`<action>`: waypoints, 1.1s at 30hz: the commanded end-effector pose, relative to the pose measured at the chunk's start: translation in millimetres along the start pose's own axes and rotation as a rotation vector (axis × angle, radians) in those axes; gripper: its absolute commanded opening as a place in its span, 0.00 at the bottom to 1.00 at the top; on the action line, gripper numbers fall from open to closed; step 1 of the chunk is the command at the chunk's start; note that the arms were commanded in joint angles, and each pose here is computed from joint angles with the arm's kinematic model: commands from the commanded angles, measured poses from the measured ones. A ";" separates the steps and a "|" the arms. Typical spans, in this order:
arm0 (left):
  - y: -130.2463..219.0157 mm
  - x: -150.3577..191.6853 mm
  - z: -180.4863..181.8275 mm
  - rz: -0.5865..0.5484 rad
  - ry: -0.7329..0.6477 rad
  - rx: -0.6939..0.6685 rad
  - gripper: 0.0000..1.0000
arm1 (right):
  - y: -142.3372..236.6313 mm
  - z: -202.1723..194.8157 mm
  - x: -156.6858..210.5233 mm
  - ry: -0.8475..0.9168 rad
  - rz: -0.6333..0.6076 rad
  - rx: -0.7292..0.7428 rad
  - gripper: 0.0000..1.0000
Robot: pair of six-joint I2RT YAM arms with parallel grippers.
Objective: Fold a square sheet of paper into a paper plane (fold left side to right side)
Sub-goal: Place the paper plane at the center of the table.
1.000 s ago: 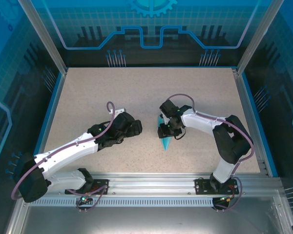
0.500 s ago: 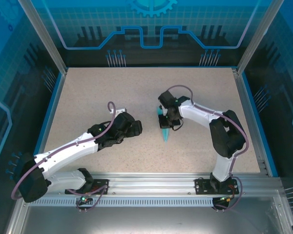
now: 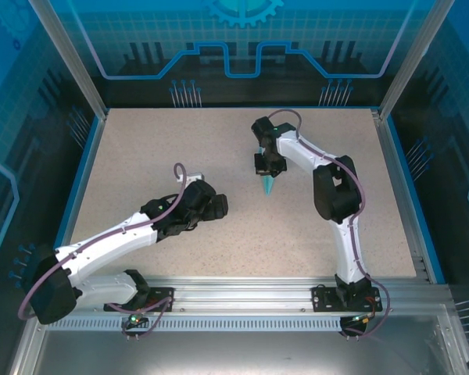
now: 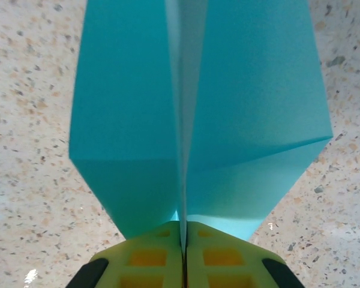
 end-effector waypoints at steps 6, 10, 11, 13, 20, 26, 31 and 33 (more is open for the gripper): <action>-1.7 -4.0 -5.6 0.022 -0.036 0.001 0.98 | -13.4 -5.4 5.2 0.021 0.087 0.020 0.14; -1.7 -4.6 -6.3 0.028 -0.041 -0.006 0.98 | -0.2 -4.9 4.8 0.035 0.064 0.017 0.25; -2.0 -4.7 -6.3 0.030 -0.042 -0.009 0.98 | 6.2 -5.1 4.9 0.041 0.051 0.019 0.29; -2.5 -5.4 -7.4 0.034 -0.044 -0.013 0.98 | 26.2 -6.4 5.0 0.052 0.017 0.021 0.34; 5.0 -16.6 -7.8 -0.006 -0.037 -0.023 0.98 | 112.3 -20.5 25.9 0.097 -0.130 0.006 0.54; 13.5 -46.0 25.7 -0.095 0.090 -0.055 0.99 | 163.4 -51.7 61.6 0.142 -0.307 -0.028 0.76; 31.7 -71.5 75.8 -0.340 0.157 -0.194 0.98 | 169.4 -97.7 87.0 0.085 -0.484 0.037 0.96; 38.3 -75.9 93.1 -0.458 0.144 -0.280 0.99 | 160.8 -119.9 96.2 0.037 -0.539 0.074 0.99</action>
Point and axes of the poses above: each hand's point on the last joint's axis, 136 mm out from that joint toward the fingers, its own y axis back along the fingers, its own z axis along the line the jaws close on, x = y × z, the point moved 7 cm from there along y, back along the fingers, and after that the axes turned 1 degree about -y, right-handed, at the moved point
